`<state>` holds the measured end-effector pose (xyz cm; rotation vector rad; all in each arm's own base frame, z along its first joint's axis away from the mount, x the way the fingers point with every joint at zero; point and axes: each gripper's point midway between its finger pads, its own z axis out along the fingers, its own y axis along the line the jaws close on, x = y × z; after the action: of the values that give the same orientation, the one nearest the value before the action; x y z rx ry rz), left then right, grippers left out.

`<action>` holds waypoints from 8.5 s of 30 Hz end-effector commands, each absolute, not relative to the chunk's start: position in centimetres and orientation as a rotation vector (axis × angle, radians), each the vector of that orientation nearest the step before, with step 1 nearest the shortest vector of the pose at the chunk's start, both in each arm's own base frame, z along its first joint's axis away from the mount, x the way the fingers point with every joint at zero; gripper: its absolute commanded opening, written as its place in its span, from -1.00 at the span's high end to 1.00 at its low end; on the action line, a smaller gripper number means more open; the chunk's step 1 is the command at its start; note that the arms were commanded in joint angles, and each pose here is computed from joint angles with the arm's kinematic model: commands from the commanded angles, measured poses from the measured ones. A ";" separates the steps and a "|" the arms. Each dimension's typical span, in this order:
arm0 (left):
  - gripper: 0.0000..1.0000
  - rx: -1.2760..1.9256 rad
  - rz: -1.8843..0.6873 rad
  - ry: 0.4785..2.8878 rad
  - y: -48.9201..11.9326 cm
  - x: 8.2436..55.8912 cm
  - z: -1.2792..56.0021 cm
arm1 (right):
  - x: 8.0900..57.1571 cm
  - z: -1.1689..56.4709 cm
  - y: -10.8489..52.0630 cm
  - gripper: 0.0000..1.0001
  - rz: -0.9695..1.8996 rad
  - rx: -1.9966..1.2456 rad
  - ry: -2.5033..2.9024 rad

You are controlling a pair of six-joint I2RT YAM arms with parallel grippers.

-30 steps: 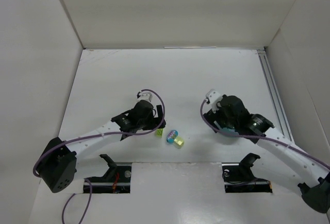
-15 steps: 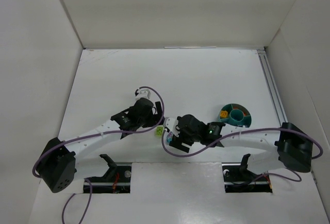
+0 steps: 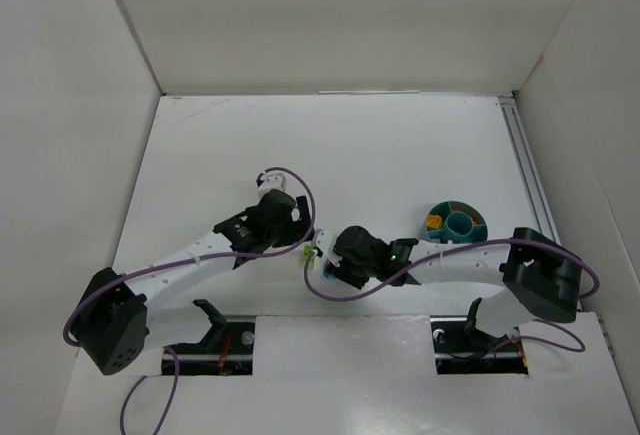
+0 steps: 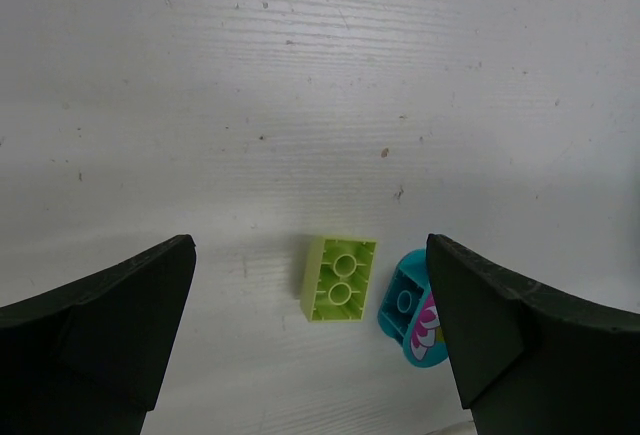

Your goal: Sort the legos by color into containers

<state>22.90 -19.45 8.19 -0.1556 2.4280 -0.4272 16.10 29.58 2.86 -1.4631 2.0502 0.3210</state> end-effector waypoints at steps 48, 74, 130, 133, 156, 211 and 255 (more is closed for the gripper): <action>1.00 0.570 -1.401 1.940 -29.6 15.5 22.2 | 18.1 21.5 26.9 0.72 0.332 -1.190 1.519; 1.00 0.500 -1.110 1.799 -32.9 23.4 25.6 | 20.0 26.7 5.3 0.83 -0.327 -0.234 1.894; 0.55 0.717 -1.399 1.534 -57.4 21.9 18.6 | 16.9 30.6 -1.9 0.75 -0.246 -0.010 1.783; 0.31 0.716 -1.400 1.532 -57.2 21.8 18.8 | 17.0 30.5 -1.7 0.75 -0.253 -0.016 1.787; -0.31 0.593 -1.638 1.508 -43.9 25.5 27.9 | 19.0 30.5 3.8 0.73 -0.241 -0.357 1.781; 1.00 0.429 -1.379 1.751 -31.4 20.2 26.0 | 21.9 28.7 29.8 0.58 0.200 -1.304 1.170; 1.00 0.121 -0.878 1.957 -27.7 30.7 22.9 | 29.0 19.2 8.2 0.71 -0.241 -0.623 2.069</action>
<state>29.42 -27.22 18.15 0.0934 2.0956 -0.8631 28.74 10.45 18.03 -0.7897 2.0225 -0.2532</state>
